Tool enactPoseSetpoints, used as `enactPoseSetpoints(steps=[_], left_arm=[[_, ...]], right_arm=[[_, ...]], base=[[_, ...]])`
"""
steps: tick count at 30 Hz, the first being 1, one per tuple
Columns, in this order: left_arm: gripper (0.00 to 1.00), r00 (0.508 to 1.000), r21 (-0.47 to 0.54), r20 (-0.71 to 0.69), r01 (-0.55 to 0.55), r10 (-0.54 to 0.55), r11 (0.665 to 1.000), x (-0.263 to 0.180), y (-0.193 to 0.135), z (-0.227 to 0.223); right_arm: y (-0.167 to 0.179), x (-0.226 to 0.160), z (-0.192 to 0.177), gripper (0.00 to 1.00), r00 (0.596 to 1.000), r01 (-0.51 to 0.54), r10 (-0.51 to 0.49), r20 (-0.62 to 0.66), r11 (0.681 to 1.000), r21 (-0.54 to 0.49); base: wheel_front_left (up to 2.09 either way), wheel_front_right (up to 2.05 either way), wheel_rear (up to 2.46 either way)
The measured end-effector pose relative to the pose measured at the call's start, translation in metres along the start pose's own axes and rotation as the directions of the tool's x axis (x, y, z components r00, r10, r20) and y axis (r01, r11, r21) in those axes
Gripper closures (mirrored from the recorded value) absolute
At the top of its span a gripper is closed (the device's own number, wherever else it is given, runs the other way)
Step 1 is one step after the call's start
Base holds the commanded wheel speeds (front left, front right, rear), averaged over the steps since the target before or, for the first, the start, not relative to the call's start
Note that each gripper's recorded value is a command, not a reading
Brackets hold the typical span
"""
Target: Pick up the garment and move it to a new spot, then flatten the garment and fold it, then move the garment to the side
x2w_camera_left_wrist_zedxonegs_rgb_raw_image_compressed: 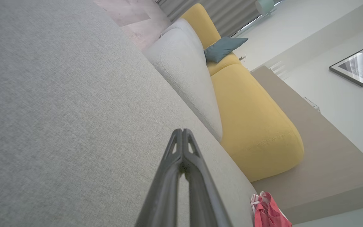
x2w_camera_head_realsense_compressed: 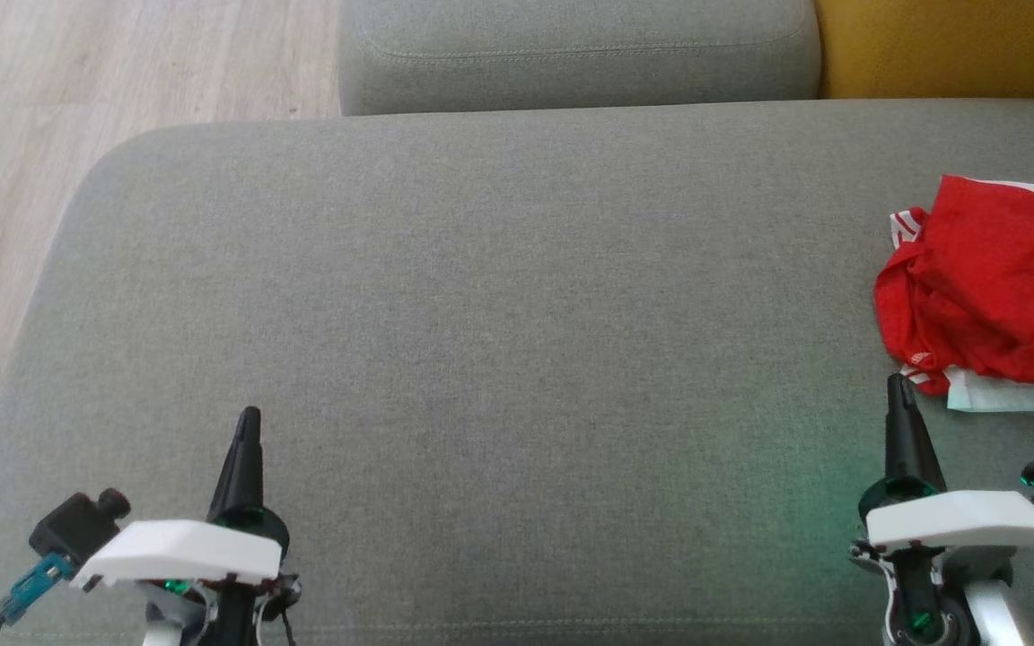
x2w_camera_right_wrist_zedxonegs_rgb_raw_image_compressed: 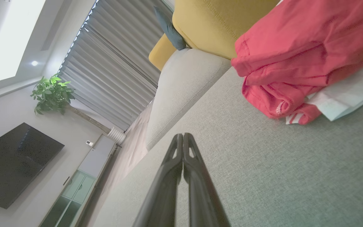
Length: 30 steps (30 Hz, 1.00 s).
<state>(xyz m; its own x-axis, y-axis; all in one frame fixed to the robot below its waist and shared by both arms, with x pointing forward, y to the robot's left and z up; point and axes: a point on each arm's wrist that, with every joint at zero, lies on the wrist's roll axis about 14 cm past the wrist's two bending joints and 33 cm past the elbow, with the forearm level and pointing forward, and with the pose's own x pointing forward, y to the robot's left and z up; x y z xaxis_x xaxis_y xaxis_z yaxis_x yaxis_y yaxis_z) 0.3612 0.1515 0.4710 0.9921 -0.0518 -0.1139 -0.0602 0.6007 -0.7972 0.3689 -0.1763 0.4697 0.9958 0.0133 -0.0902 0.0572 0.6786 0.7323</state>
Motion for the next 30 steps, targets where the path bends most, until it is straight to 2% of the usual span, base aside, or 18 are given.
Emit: enactPoseSetpoints(steps=[16,30], left_arm=[[1.0,1.0,-0.148,-0.001,-0.011,0.011,0.989,0.004,0.004,0.007],[1.0,1.0,-0.284,-0.009,-0.027,0.025,0.959,0.003,0.012,0.009]], right_arm=[[-0.006,0.0,0.004,1.0,1.0,0.025,-0.025,0.0,0.985,0.172],[-0.01,0.001,0.01,1.0,0.999,0.034,-0.038,0.004,0.944,0.329]], base=[[0.0,0.0,0.0],[0.0,0.0,0.0]])
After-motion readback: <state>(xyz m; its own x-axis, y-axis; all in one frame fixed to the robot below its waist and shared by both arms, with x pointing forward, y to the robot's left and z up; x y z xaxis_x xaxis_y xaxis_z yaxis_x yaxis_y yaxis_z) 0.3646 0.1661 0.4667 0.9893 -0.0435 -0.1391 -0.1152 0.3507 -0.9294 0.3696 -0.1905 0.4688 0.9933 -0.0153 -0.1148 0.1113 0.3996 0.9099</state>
